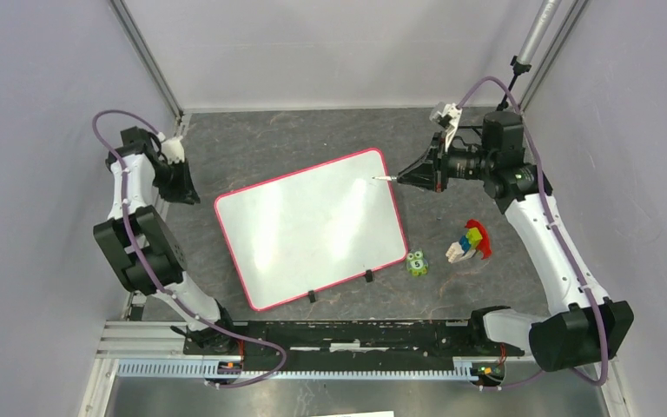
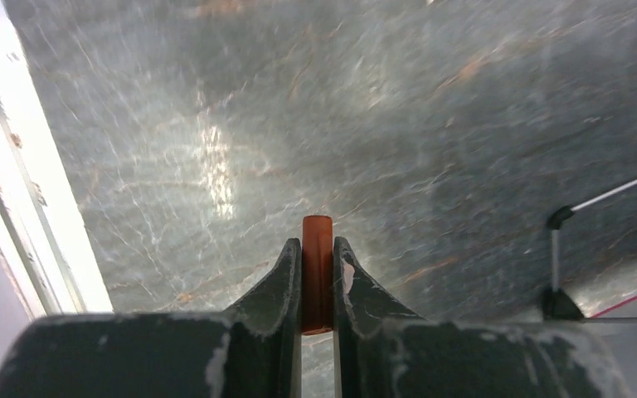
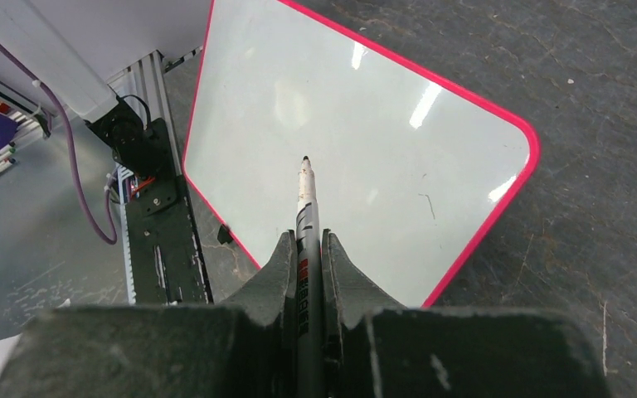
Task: Write a sentence on the whiteboard
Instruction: Place the pen cap at the center of the board.
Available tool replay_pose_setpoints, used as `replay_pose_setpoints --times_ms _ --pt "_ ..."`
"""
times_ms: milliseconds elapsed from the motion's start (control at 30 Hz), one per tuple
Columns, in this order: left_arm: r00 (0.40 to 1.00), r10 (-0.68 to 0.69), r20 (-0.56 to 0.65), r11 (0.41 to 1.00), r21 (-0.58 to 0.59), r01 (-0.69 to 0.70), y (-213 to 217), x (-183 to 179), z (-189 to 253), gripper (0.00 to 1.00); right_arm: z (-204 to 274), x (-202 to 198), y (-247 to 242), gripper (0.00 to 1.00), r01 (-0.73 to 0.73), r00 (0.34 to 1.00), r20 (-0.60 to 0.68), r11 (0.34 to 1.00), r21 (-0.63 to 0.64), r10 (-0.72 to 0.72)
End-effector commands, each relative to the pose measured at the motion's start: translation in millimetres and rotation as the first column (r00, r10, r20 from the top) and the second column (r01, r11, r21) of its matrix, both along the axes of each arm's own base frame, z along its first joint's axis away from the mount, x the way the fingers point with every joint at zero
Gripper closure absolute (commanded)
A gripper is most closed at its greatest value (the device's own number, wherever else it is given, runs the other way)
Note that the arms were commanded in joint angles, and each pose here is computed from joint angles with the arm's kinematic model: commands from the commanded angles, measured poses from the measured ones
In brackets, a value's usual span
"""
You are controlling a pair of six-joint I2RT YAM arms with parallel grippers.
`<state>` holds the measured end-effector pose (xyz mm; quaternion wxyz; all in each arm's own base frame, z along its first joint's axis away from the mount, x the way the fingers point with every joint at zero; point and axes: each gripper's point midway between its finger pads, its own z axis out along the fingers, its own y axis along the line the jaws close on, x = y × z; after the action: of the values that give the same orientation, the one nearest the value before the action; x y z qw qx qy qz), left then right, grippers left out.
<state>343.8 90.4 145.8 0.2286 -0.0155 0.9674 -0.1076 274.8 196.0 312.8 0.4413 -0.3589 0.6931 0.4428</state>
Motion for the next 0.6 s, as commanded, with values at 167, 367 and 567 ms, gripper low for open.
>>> replay_pose_setpoints --times_ms 167,367,567 --pt "0.993 -0.059 -0.102 0.994 0.09 0.068 26.4 -11.5 -81.8 0.95 -5.8 -7.6 27.7 1.0 -0.021 0.998 0.059 0.997 -0.073 0.025" --pt "0.986 -0.098 -0.132 0.992 0.061 0.107 22.6 -15.1 -108.0 0.88 -7.1 -7.1 34.6 1.0 -0.029 0.999 0.042 0.997 -0.073 0.032" --pt "0.977 -0.123 -0.173 0.991 0.033 0.131 17.4 -24.1 -127.1 0.8 -9.7 -6.5 35.6 1.0 -0.03 0.998 0.056 0.996 -0.087 0.035"
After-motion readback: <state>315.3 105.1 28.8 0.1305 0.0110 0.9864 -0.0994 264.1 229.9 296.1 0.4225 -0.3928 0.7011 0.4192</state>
